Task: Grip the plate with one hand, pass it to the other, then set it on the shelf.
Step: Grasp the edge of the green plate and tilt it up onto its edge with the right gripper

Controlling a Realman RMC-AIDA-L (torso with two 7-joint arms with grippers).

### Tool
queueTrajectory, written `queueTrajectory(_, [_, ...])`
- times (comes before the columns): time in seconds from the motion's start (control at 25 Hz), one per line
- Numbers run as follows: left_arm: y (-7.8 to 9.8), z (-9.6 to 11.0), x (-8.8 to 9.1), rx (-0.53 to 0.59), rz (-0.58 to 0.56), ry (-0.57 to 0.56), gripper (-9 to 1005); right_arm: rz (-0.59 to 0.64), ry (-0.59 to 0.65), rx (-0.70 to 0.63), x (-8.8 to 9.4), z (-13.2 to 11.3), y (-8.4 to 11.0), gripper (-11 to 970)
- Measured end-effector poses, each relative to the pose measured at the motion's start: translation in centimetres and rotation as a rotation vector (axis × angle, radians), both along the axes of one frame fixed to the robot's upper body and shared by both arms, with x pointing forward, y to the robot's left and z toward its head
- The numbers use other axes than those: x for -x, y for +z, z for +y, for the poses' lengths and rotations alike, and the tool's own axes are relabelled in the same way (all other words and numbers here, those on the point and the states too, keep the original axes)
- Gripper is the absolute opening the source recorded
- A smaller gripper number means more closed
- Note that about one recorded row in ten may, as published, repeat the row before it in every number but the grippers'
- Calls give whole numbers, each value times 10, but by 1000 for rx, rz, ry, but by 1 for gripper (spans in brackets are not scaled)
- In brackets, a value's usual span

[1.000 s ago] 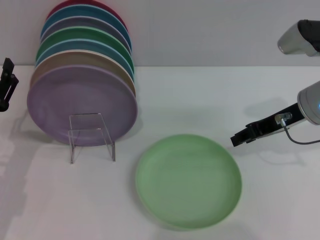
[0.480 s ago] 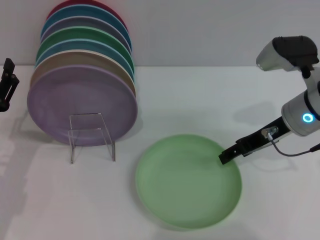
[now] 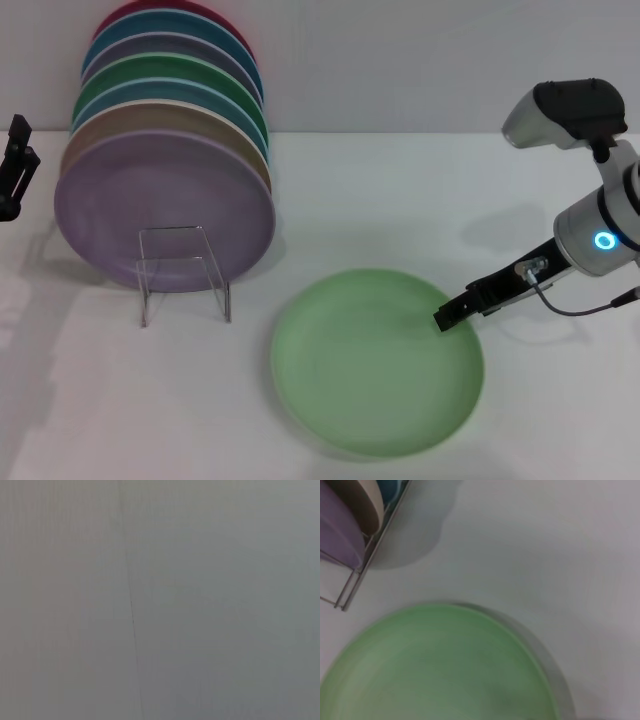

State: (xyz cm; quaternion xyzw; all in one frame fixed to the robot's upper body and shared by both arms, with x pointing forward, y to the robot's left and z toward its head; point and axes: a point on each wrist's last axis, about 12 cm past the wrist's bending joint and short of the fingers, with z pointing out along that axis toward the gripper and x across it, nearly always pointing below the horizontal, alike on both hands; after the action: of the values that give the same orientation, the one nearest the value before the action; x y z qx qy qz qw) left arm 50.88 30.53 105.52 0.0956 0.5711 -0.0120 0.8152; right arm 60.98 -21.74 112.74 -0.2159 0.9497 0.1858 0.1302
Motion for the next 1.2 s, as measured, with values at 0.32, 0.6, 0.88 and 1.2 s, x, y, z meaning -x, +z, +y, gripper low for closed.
queueTrajectory(0.32, [-1,0,-1,-2,6,1,813,20,21,36,2,9,-5,684])
queueTrajectory(0.6, [-1,0,-1,-2,7,1,813,18,25,41,1,10,-5,552])
queueTrajectory(0.88, [0,-1,-2,-21,0,5,812,18,26,43,3,12,-8,302])
queueTrajectory(1.2, [1,-3,-3,-44,-7,9,812,19,12,45,4,12,-17,169])
